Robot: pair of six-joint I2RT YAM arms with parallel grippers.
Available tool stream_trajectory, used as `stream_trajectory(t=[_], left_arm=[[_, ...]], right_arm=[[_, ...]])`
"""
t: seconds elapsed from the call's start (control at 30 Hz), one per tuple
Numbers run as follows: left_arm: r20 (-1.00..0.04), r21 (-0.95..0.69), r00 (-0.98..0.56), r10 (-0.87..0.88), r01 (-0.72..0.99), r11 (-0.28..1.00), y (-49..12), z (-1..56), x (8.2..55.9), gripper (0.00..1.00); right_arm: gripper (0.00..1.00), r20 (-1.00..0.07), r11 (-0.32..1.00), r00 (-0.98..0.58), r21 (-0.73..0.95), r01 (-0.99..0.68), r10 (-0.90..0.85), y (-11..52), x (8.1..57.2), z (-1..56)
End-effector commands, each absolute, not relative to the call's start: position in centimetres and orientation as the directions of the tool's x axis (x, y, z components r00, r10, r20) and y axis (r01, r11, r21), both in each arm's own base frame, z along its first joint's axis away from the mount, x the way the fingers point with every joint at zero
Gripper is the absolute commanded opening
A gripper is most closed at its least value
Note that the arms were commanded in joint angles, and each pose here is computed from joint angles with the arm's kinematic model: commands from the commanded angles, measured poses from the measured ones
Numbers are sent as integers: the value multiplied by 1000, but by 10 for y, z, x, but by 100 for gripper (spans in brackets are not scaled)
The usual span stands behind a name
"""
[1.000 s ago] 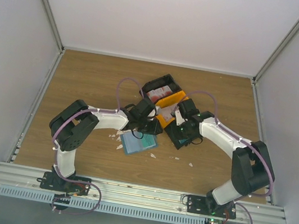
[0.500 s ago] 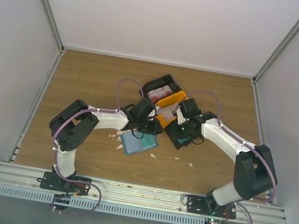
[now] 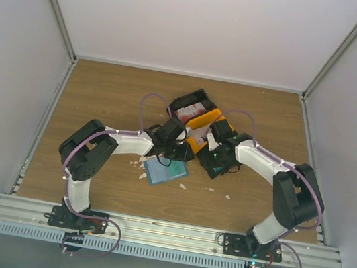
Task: Put the credit cards into the card holder
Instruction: Pick up the credit card from the storage box.
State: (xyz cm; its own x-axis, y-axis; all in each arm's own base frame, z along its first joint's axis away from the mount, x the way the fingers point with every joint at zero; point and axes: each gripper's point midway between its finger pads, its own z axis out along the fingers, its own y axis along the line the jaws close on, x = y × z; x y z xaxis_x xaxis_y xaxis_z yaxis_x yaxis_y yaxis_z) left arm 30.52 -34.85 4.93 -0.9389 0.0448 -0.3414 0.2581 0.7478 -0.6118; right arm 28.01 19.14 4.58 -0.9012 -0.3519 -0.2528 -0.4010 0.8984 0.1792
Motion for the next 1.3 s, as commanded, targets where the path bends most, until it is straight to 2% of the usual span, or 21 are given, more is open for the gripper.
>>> stream_trajectory(t=[0.0,0.3,0.37,0.5,0.67,0.97,1.27], left_arm=[[-374,-603,-926,39,275,748,-347,56,312,24],[-368,-601,-929,41,271,752,-346,53,311,24],[-368,-598,-929,41,270,755,-345,52,311,24],[-366,-597,-930,41,269,756,-345,51,311,24],[-370,-594,-928,40,270,758,-345,52,311,23],[-369,-590,-929,39,266,762,-344,50,312,23],[-367,-590,-930,38,264,763,-344,49,314,23]], right_arm=[[40,-306,874,-882,223,-433,-358,200,275,65],[31,-316,870,-881,238,-432,-351,200,271,70],[33,-312,880,-885,220,-420,-345,197,274,68],[44,-318,901,-887,168,-399,-334,192,285,64],[45,-282,905,-889,126,-407,-361,189,290,49],[35,-332,841,-859,252,-478,-389,209,277,66],[27,-330,834,-863,279,-476,-382,210,270,72]])
